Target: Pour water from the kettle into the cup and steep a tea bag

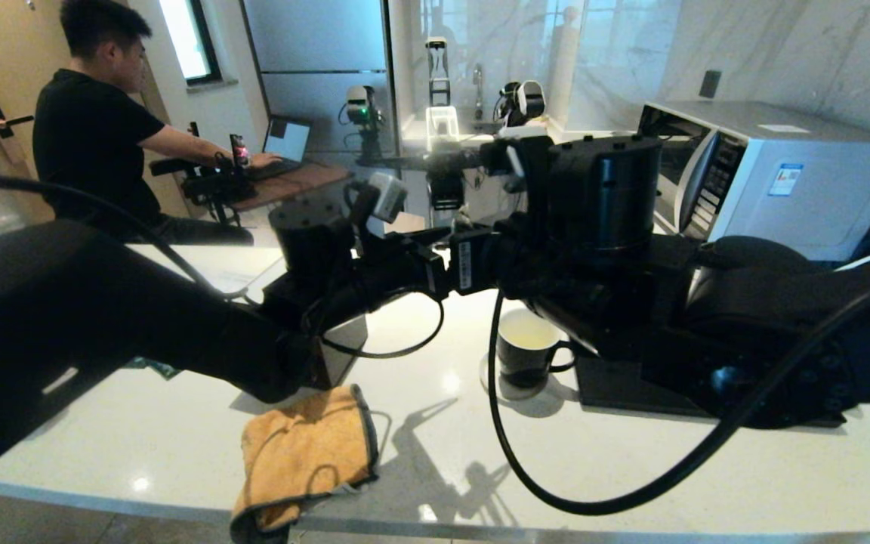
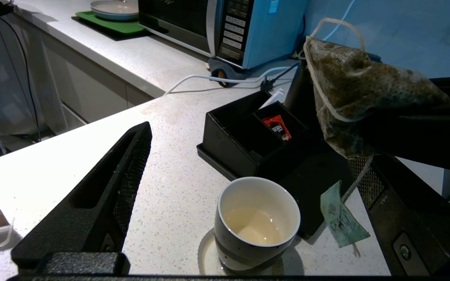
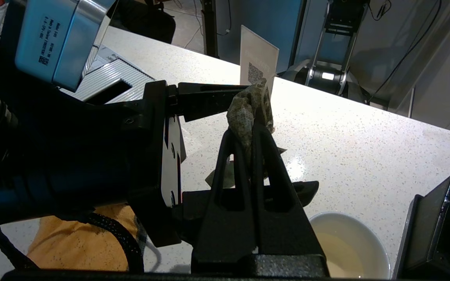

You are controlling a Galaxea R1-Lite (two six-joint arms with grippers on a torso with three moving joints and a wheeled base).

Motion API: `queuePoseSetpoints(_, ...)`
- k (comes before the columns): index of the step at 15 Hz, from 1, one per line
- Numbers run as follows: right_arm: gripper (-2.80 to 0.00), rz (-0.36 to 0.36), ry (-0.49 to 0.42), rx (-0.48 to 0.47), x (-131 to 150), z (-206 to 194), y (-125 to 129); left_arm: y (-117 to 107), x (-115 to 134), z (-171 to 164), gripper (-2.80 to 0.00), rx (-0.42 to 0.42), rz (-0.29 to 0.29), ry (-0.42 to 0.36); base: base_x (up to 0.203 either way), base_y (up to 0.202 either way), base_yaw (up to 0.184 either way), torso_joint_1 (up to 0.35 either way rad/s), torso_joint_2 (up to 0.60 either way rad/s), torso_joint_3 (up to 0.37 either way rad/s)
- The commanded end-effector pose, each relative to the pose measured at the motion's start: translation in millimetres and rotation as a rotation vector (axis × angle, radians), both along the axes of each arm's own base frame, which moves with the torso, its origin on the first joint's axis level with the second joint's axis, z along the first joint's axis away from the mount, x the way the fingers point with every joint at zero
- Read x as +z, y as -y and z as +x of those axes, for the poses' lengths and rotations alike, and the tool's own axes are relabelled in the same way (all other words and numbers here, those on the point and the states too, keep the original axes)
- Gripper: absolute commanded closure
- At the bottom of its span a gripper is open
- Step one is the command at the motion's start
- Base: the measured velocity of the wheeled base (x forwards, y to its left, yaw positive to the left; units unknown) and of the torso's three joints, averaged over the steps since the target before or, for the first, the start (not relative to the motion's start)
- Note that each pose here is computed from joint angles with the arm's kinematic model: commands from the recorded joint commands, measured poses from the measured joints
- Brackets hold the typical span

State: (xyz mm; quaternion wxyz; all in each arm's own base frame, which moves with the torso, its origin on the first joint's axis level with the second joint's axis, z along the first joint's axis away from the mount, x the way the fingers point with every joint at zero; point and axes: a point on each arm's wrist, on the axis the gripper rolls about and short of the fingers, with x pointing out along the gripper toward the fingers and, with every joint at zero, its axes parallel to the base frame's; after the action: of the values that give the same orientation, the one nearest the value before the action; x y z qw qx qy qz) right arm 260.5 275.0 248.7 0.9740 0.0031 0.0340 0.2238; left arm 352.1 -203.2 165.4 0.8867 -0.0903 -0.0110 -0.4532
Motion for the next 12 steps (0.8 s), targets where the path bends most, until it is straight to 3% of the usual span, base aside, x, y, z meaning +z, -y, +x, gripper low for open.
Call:
queuePoseSetpoints(1,0.00,0.001,0.001,-0.001,-0.5,0.2,-0.2,-0.4,3.2,-0.7,-2.80,-0.003,-0.008,0.011,0.000,0.000,0.000,0.000,0.00,0.000)
queuePoseSetpoints(3,0.00,0.001,0.001,-0.001,-0.5,0.2,-0.2,-0.3,3.3,-0.7,-2.80,-0.006,-0.008,0.011,0.000,0.000,0.000,0.000,0.00,0.000)
queuePoseSetpoints(4,0.00,0.002,0.002,0.001,0.1,0.0,0.0,-0.3,3.6,-0.6,0.00,-0.006,-0.007,0.013,0.000,0.000,0.000,0.000,0.00,0.000)
queuePoseSetpoints(12,0.00,-0.001,-0.001,-0.001,-0.9,-0.3,0.3,0.0,6.9,-2.7,0.00,-0.008,-0.014,0.015,0.000,0.000,0.000,0.000,0.00,0.000)
